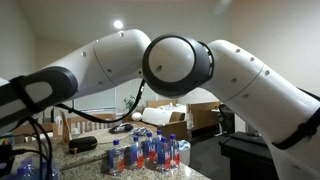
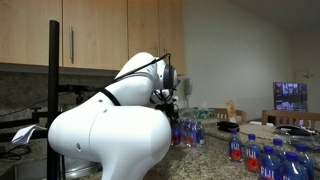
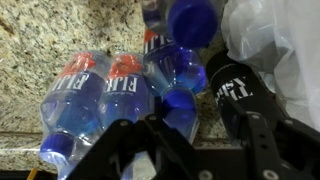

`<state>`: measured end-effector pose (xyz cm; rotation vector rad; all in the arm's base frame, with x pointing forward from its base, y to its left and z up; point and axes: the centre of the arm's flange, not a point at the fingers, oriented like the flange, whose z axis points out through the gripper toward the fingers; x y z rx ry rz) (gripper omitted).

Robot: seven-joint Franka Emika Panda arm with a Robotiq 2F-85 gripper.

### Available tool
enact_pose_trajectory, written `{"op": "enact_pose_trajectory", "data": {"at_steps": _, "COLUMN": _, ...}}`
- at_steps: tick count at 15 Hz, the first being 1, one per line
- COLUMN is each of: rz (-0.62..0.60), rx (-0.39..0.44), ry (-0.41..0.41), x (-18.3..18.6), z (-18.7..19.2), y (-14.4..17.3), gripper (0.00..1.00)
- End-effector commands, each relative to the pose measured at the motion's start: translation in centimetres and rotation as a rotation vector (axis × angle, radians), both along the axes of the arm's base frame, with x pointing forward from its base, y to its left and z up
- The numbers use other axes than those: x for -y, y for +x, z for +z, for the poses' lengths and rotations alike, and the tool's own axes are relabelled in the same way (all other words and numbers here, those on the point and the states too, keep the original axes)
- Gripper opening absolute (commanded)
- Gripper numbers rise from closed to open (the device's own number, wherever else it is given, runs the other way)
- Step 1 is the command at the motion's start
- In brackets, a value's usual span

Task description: Arrange some of the bottle on the counter

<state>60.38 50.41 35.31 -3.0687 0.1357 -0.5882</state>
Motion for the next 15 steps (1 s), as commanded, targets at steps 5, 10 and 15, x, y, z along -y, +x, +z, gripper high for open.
{"op": "enact_pose_trajectory", "data": {"at_steps": 5, "rz": 0.004, "rx": -0.045, "ry": -0.051, "x": -0.3, "z": 0.4, "y": 0.1, "gripper": 0.1}}
{"op": "enact_pose_trajectory", "data": {"at_steps": 10, "rz": -0.002, "rx": -0.049, "ry": -0.077, "x": -0.2, "z": 1.4, "y": -0.3, "gripper": 0.1}}
{"op": "enact_pose_trajectory", "data": {"at_steps": 15, "rz": 0.03, "rx": -0.005, "ry": -0.114, "x": 0.8, "z": 6.9, "y": -1.3, "gripper": 0.1}}
